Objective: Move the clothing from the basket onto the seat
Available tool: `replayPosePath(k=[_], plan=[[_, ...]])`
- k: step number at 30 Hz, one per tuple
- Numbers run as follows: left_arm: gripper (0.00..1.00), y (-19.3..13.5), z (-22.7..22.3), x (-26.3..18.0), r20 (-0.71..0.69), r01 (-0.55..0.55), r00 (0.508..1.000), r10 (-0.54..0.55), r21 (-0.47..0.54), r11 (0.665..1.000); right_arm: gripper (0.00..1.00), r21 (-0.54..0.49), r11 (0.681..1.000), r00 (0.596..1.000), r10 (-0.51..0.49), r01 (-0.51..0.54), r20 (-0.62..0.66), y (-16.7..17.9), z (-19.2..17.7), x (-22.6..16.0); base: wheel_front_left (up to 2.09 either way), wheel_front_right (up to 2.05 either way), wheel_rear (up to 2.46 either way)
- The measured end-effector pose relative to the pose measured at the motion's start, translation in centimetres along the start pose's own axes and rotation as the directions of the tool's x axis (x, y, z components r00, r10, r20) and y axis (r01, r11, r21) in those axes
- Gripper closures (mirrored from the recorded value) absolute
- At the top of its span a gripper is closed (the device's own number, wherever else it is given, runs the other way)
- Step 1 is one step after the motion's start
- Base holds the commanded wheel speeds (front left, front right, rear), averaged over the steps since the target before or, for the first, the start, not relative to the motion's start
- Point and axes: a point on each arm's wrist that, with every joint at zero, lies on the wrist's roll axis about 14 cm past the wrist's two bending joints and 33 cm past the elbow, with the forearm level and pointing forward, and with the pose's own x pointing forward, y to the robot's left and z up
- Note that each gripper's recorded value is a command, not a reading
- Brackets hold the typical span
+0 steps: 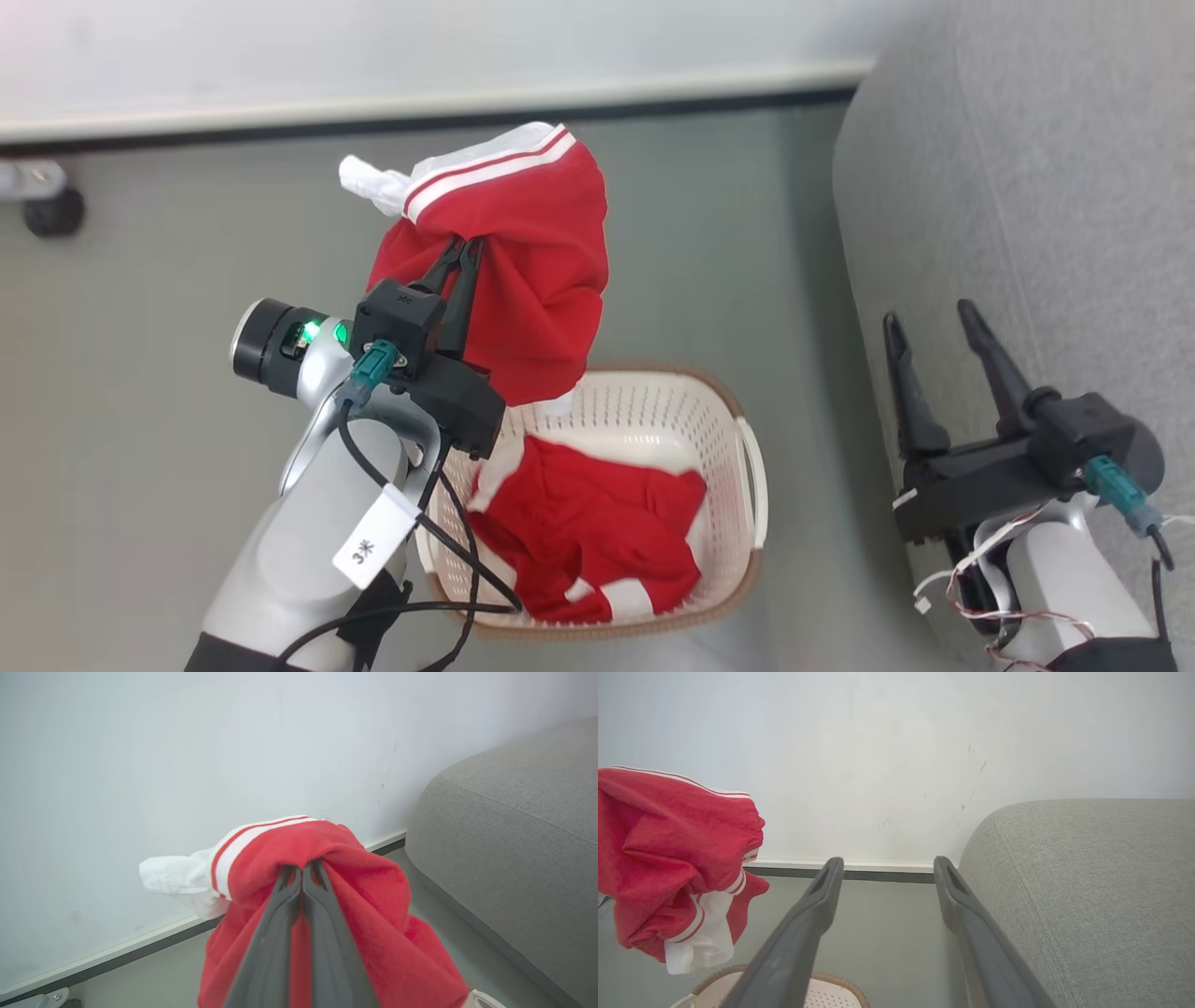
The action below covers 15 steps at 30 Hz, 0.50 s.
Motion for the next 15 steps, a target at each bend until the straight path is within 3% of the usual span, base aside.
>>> replayPosePath(k=[15], plan=[[1.00, -0.7, 7.4, -3.2, 0.138, 0.015, 0.990, -0.017, 0.017, 1.000, 0.00, -0.040, 0.985, 0.983, 0.169, -0.166, 0.070, 6.4, 4.1, -2.3, 0.00, 0.00, 0.00]])
